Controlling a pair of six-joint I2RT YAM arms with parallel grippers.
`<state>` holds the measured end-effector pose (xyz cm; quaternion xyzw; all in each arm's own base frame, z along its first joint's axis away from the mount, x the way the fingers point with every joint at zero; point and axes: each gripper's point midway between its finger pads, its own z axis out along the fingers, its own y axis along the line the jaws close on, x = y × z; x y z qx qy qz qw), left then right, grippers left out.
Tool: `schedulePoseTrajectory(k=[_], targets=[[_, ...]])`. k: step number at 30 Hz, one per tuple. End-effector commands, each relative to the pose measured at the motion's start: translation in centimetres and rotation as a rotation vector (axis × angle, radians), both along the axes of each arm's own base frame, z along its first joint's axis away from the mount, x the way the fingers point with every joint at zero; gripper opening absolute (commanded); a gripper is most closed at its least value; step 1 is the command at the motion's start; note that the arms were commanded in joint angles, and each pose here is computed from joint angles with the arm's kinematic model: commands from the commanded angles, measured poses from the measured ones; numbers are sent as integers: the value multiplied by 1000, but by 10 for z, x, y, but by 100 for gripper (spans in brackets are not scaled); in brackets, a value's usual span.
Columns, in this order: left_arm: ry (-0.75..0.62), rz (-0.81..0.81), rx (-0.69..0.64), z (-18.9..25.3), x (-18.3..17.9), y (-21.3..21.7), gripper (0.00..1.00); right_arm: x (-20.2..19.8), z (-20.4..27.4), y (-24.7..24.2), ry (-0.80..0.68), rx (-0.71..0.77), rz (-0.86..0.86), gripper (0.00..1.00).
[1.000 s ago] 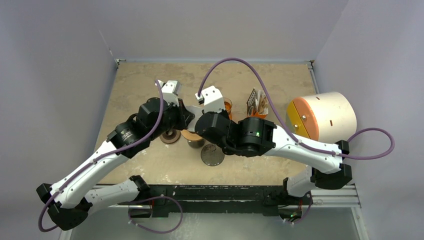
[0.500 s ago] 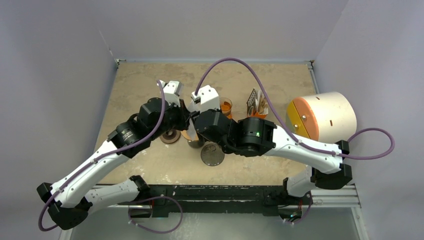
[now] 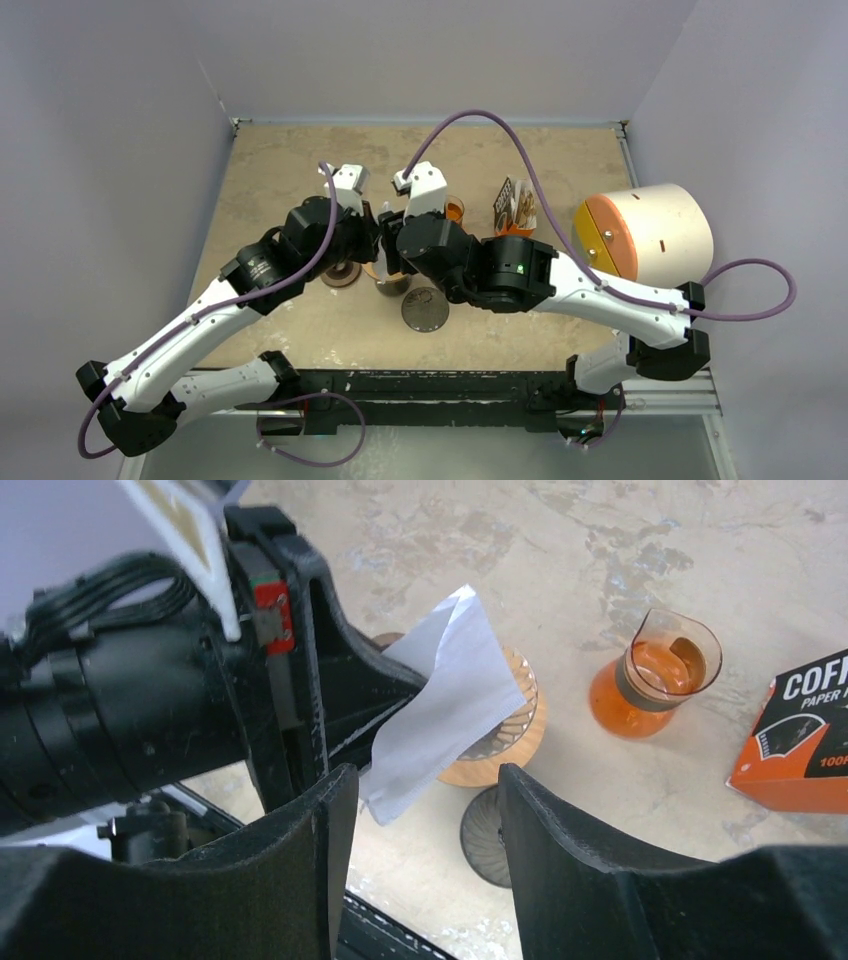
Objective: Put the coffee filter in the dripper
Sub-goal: Place the coffee filter in the coffee dripper.
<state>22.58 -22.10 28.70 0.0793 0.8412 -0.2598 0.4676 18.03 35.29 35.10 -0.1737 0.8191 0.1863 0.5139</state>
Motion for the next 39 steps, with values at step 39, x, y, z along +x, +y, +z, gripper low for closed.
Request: schedulePoseTrajectory(k=[39], targets=[[-83, 3, 42, 25, -2, 15, 0, 60, -46, 17, 100, 62, -138, 45]])
